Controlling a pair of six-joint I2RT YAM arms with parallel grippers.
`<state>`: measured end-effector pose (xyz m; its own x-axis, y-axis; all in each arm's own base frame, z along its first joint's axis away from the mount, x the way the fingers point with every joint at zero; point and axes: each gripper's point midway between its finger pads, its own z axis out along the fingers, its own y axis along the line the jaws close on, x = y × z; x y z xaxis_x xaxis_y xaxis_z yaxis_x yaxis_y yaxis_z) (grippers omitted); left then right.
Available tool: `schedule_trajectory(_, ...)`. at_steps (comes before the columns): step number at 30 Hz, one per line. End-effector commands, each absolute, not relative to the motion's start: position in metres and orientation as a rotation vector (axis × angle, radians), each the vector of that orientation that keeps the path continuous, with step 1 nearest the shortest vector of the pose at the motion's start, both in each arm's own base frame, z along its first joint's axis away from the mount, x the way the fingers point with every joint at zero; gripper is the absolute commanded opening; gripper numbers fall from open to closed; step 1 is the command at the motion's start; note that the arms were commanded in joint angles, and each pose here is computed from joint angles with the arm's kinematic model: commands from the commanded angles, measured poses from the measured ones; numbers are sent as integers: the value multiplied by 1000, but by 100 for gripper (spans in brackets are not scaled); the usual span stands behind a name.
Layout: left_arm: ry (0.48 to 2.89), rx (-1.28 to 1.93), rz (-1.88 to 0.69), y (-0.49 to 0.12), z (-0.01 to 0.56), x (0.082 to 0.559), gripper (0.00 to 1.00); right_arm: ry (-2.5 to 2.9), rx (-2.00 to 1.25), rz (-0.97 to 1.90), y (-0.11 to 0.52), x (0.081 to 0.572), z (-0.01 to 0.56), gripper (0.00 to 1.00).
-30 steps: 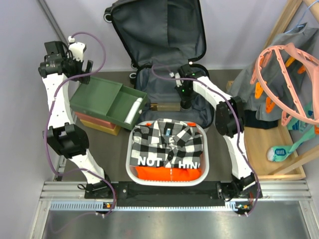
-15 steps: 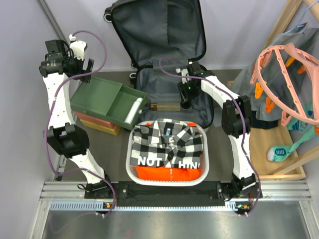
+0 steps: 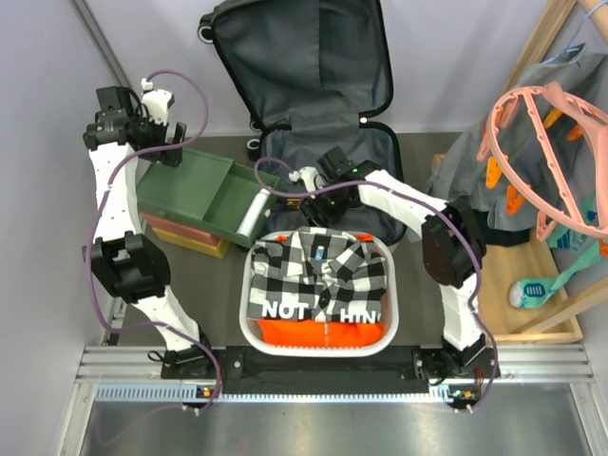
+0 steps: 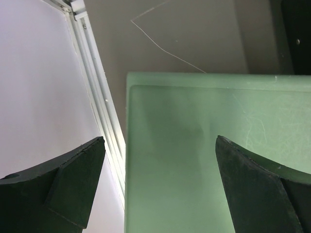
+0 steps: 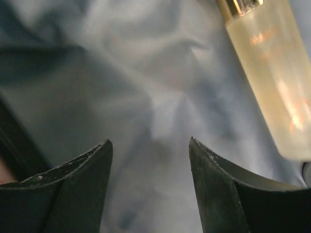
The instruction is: Open, take out, and arrange the luggage
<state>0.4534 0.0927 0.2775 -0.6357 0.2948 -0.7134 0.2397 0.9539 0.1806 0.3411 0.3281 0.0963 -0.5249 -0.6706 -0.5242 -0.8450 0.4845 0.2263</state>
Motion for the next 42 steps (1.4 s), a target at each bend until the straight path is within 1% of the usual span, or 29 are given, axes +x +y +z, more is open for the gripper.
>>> schedule_trajectory(1,2178,420,120,88,307,451,99,2316,-1349,603,313,293,125,64)
schedule_trajectory(3,2183,423,110,87,304,452,99,2312,-1347,537,302,274,133,64)
schedule_trajectory(5,2187,425,91,85,301,454,99,2292,-1341,484,293,265,144,64)
schedule_trajectory(7,2194,426,80,84,297,456,99,2268,-1362,371,287,261,150,64)
schedule_trajectory(8,2192,424,77,85,298,457,99,2250,-1360,308,285,263,154,64)
schedule_trajectory(10,2192,428,76,85,296,459,99,2260,-1324,270,284,267,154,66)
schedule_trajectory(12,2194,433,76,85,295,461,99,2327,-1247,143,273,278,140,66)
schedule_trajectory(14,2200,435,67,84,292,461,99,2433,-1164,92,263,287,128,66)
schedule_trajectory(18,2208,445,62,84,288,460,99,2456,-968,185,262,316,151,66)
schedule_trajectory(21,2206,451,70,85,288,460,99,2383,-980,206,265,329,170,66)
schedule_trajectory(26,2199,453,78,86,291,461,99,2311,-1148,176,273,312,167,66)
schedule_trajectory(28,2201,450,84,88,291,460,99,2304,-1185,182,276,304,161,66)
schedule_trajectory(29,2202,450,85,89,290,461,99,2318,-1154,202,277,304,161,66)
schedule_trajectory(31,2200,448,94,91,292,461,99,2294,-1097,311,289,311,178,66)
schedule_trajectory(33,2200,449,96,91,293,461,99,2217,-1043,428,300,326,209,66)
schedule_trajectory(36,2194,452,102,91,296,461,99,2105,-1031,447,313,345,238,66)
schedule_trajectory(37,2194,450,104,92,296,461,99,2084,-1046,431,314,351,238,66)
schedule_trajectory(40,2200,442,100,91,295,460,99,2140,-1060,351,312,380,212,67)
schedule_trajectory(42,2203,441,100,91,294,459,99,2188,-1044,294,311,409,191,67)
